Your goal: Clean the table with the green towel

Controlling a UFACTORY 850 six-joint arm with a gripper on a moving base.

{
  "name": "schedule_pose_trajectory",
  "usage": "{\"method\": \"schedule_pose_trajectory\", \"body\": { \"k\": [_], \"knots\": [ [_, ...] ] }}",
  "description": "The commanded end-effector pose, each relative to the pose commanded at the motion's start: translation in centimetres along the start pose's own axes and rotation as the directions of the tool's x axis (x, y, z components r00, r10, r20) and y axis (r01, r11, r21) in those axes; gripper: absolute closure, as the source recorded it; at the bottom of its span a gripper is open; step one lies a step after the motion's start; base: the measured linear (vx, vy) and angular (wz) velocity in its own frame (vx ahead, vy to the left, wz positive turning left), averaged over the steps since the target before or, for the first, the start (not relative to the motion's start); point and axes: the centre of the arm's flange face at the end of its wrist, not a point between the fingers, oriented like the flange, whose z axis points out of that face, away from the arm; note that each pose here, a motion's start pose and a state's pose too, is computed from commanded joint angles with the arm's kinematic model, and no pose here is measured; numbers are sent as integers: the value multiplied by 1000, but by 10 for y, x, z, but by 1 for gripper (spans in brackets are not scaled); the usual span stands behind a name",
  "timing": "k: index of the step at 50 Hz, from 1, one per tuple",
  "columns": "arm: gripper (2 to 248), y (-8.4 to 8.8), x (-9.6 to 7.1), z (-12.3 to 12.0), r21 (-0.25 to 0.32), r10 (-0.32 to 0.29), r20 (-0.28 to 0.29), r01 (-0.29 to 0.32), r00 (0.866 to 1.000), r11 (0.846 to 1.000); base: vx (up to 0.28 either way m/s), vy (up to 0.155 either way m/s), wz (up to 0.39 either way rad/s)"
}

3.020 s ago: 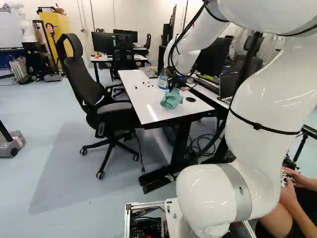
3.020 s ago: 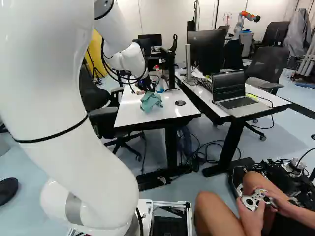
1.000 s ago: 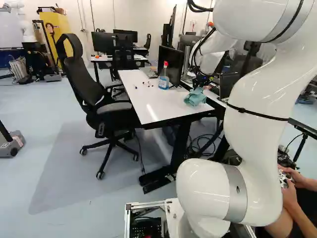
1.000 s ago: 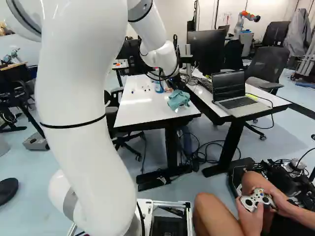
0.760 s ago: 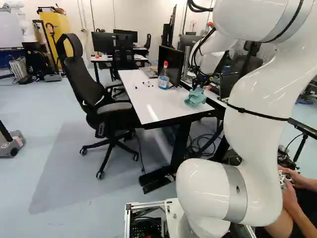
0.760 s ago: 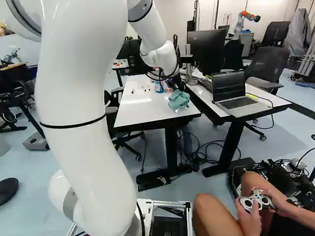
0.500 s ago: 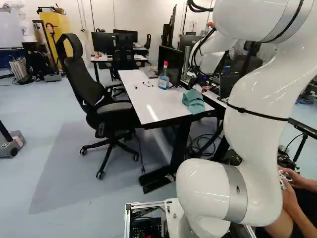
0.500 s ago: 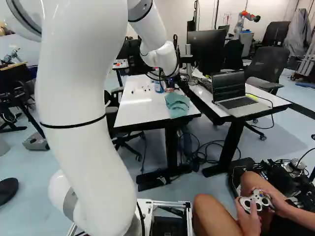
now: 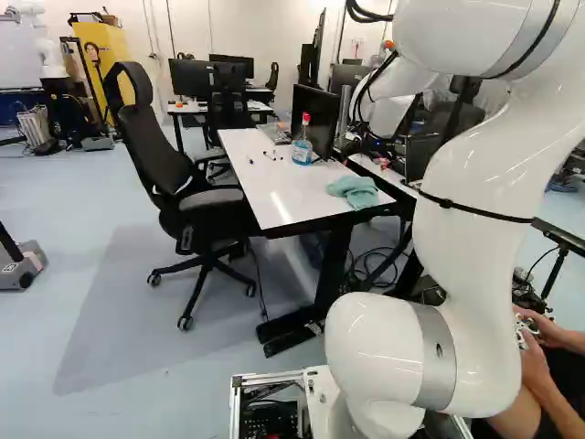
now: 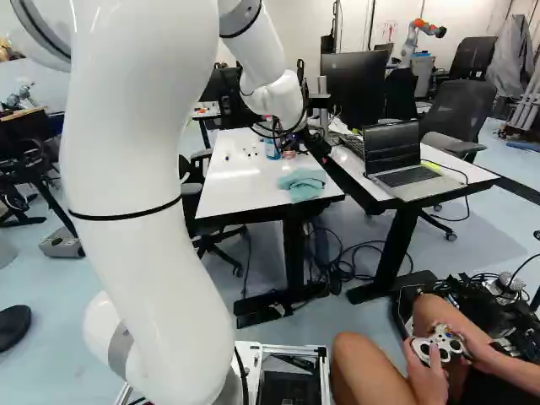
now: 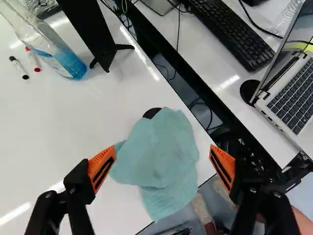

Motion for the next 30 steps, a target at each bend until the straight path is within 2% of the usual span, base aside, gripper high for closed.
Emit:
{"method": "schedule_pose_trajectory", "body": {
  "k": [30],
  "knots": [
    [3,-3,-4,-1,3,-4,-9,4,1000,1000,0,0,0]
  ]
}}
